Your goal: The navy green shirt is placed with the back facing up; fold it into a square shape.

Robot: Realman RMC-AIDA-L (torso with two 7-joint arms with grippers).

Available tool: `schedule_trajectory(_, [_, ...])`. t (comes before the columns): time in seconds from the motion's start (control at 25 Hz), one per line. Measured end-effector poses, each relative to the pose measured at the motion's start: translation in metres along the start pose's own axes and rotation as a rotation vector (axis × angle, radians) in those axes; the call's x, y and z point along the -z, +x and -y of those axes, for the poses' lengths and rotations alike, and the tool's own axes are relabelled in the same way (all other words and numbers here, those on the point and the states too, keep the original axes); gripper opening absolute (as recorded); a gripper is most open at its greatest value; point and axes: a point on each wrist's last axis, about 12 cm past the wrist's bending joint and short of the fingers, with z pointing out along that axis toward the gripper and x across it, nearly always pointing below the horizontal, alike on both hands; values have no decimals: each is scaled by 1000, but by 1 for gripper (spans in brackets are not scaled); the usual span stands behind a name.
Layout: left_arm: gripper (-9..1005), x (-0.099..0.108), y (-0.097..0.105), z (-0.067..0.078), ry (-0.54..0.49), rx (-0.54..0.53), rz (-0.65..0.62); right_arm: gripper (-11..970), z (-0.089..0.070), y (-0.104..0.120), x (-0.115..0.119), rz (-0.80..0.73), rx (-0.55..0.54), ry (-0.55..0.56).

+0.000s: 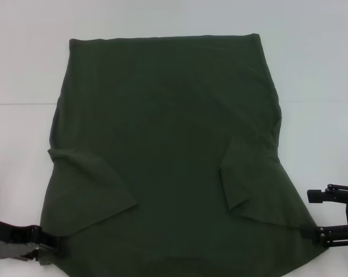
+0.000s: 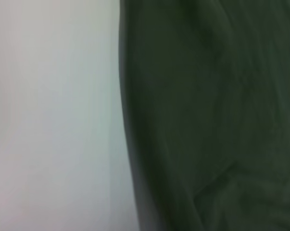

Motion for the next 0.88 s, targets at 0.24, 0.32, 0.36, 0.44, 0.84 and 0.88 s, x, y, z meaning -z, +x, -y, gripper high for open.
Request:
schedule_trajectory(0.24, [510,1,-1,-1,-10,0,8,916,0,0,-1,2,0,-2])
schedule_trajectory(0.32, [424,1,-2,-1,-13,1,9,913,0,0,-1,2,0,-2])
schedule_trajectory(0.36, [378,1,-2,-2,-15,1,9,912,-1,0,-1,2,0,-3])
schedule_trajectory(0.44, [286,1,-2,-2,-18,1,11,909,-1,0,-1,3,0,-3])
schedule_trajectory(0.84, [73,3,-2,-3,-11,-3,22,895,5,-6,5,14,-125,22])
schedule_trajectory(0.88, [72,3,-2,-3,-10,-7,23,894,9,-10,9,15,-193,34])
